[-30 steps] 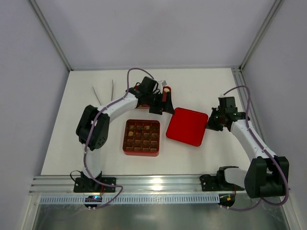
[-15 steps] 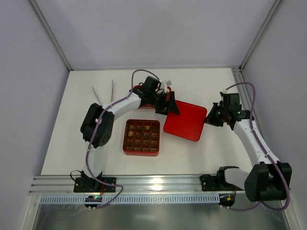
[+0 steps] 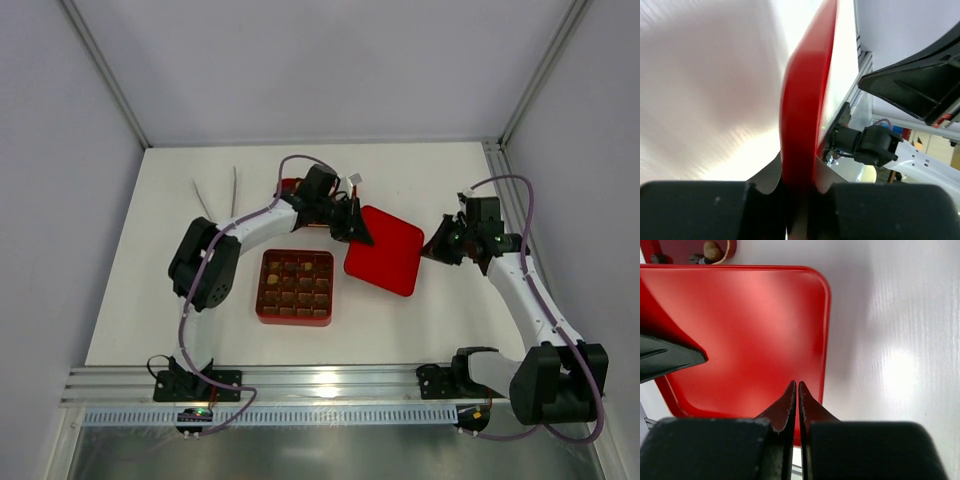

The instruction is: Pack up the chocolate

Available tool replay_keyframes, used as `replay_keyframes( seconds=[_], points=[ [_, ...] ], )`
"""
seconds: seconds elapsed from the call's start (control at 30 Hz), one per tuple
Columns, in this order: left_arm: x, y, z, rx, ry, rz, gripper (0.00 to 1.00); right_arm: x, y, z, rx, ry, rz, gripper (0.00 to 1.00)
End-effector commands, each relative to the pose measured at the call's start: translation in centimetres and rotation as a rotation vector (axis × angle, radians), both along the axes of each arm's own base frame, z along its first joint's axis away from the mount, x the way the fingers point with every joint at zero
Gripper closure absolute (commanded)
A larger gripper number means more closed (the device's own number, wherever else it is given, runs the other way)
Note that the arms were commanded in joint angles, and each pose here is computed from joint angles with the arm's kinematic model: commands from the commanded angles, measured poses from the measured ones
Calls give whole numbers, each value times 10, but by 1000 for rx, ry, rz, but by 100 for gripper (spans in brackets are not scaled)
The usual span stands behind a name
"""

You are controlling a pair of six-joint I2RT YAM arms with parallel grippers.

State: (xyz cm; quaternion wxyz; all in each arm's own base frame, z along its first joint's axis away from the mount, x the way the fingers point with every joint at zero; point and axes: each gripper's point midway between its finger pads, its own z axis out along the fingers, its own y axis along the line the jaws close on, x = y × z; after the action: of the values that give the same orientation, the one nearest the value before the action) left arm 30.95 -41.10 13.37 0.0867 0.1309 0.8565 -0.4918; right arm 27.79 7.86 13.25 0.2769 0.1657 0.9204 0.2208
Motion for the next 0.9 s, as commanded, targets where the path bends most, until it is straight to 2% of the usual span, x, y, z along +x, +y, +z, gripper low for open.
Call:
replay_keyframes(
  seconds=[0.0,0.03,0.07,0.13,0.17,0.2,0.23,0.27,0.3,0.33,0.37,0.47,0.53,0.57,0.6,0.63,0.73,0.8,0.87],
  points=[
    [-3,-6,49,-93,-42,-7,100,8,4,21,13,-101,19,94],
    [-3,-6,52,-95,-34,-3,100,9,1,21,-1,-105,17,90],
    [-2,-6,55,-97,-27,4,100,9,0,20,-12,-109,14,80],
    [-1,-5,61,-92,-20,12,100,10,-6,21,-52,-133,8,69],
    [1,-4,62,-84,-12,25,100,10,-6,22,-66,-144,14,58],
    [2,-1,64,-67,8,35,100,9,-1,30,-87,-179,44,51],
    [8,4,66,-59,23,56,100,7,3,36,-128,-213,75,46],
    [12,8,65,-48,45,73,100,12,-5,47,-220,-261,44,36],
    [15,12,67,-51,79,92,100,10,1,58,-258,-301,56,32],
    [25,21,71,-51,103,122,100,3,22,69,-298,-356,140,30],
    [29,26,72,-49,126,140,100,6,23,84,-340,-407,129,28],
    [40,43,78,-70,236,194,100,-9,65,109,-384,-552,295,26],
    [45,55,80,-80,297,225,100,-14,76,124,-442,-639,328,25],
    [45,61,78,-71,320,239,100,-26,97,131,-460,-694,423,24],
    [48,68,74,-69,344,258,100,-25,97,135,-514,-719,413,23],
    [47,71,77,-78,372,264,100,-37,116,135,-555,-760,514,23],
    [44,75,84,-90,392,273,100,-38,124,135,-699,-795,539,23],
    [42,76,87,-95,398,273,100,-43,143,124,-800,-825,643,23],
    [39,76,96,-107,400,271,100,-41,146,114,-896,-834,659,23]
  ],
)
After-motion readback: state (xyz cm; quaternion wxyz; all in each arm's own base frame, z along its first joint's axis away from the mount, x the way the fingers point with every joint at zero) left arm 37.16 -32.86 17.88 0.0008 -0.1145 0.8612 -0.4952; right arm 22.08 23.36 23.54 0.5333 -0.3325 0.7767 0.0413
